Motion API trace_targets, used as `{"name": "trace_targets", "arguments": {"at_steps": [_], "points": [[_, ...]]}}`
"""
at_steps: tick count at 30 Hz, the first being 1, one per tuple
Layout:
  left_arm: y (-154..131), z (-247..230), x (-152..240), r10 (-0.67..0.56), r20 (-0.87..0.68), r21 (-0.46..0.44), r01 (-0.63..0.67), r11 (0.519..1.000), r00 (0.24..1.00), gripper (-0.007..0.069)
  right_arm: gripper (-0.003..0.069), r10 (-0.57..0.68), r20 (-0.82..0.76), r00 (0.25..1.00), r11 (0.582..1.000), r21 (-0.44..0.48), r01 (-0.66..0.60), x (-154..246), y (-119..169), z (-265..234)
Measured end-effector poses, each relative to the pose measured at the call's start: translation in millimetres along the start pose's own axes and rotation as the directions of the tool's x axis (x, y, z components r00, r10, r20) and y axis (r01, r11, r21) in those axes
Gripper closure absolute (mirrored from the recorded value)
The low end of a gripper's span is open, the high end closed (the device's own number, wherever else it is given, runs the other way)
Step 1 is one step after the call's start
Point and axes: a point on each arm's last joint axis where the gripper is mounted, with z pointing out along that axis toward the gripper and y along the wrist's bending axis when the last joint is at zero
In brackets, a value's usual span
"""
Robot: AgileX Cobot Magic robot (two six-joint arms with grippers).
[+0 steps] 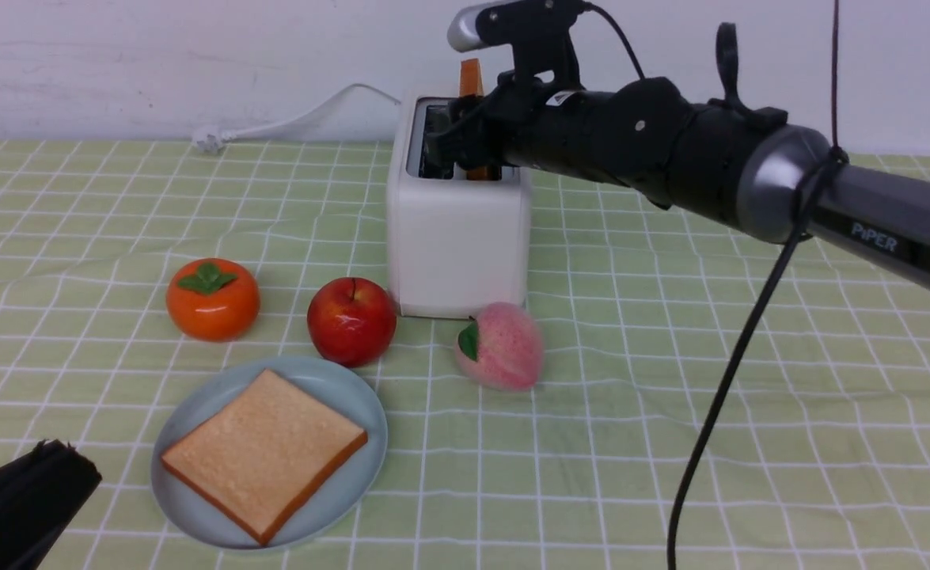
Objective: Take toasted bread from bread machine on green coffee tablecloth place on plate.
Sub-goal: 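Grasp the toast slice in the toaster and pull it up out of the slot with the right gripper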
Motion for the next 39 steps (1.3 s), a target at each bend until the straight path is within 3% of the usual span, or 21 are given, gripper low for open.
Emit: {"name": "trace_targets", "arguments": {"at_steps": [8, 17, 31, 39], "points": [[0, 0, 0, 0.0, 0.0, 0.0, 0.0, 1.0, 1.0, 0.0638, 0.0301, -0.049, 0.031, 0.998, 0.998, 0.046, 0.048, 5, -5, 6], [0, 0, 0, 0.0, 0.0, 0.0, 0.0, 1.0, 1.0, 0.0634, 0.0511, -0.127, 0.039, 0.991, 0.99, 0.062, 0.124, 4, -6, 6], [0, 0, 0, 0.0, 0.0, 0.0, 0.0, 1.0, 1.0, 0.0631, 0.0527, -0.134, 0.047, 0.99, 0.989, 0.071, 0.13, 2, -7, 6], [0, 0, 0, 0.003, 0.0, -0.002, -0.003, 1.0, 1.0, 0.0631, 0.0531, -0.134, 0.105, 0.985, 0.99, 0.061, 0.128, -28, -3, -16]]}}
